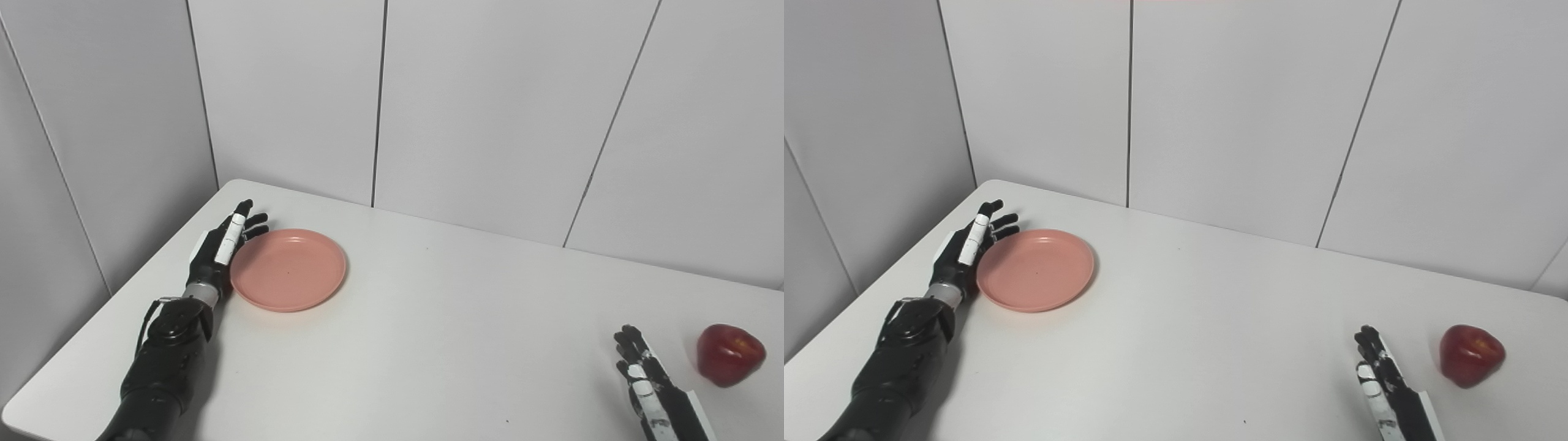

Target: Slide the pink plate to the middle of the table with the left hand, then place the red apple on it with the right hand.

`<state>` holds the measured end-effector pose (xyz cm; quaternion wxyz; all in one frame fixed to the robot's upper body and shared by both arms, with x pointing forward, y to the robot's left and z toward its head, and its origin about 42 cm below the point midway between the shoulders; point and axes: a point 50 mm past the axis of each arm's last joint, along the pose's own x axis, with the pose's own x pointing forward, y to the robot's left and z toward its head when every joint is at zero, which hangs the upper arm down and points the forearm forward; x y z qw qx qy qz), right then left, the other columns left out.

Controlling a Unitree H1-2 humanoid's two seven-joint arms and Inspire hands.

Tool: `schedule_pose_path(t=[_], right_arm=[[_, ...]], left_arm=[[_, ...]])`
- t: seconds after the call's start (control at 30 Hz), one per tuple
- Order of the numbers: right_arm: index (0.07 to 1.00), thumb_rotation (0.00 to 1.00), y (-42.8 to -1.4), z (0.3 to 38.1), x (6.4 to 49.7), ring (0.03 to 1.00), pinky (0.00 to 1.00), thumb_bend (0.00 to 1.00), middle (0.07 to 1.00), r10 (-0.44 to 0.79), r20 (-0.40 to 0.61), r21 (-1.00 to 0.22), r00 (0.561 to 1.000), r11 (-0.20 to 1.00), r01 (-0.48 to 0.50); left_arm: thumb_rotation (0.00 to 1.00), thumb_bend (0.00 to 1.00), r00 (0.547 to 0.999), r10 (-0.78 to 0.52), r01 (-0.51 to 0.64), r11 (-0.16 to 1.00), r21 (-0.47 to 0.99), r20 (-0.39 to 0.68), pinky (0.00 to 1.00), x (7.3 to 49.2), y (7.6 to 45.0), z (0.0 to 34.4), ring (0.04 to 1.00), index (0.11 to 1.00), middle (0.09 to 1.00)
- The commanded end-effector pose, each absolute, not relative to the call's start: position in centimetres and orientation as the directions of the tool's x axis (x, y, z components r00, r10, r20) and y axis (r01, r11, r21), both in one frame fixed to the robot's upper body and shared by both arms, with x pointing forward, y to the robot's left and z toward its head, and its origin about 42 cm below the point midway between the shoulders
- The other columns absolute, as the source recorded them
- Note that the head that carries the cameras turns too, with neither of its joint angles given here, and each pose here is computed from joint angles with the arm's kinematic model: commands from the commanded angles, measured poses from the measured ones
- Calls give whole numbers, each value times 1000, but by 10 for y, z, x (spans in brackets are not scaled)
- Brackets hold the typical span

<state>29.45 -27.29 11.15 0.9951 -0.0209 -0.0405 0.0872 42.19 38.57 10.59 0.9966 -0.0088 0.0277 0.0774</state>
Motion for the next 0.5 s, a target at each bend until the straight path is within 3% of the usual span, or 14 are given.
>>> schedule_pose_path(t=[0.0,0.47], right_arm=[[942,800,-265,102,289,988,1000,753,946,181,52,-10,982,984,-180],[939,789,-263,103,289,979,1000,752,942,185,46,-8,982,983,-185]], left_arm=[[860,839,991,78,-84,995,-52,-106,772,433,356,100,825,904,838],[865,839,991,59,-66,996,-53,-118,779,435,344,95,813,899,830]])
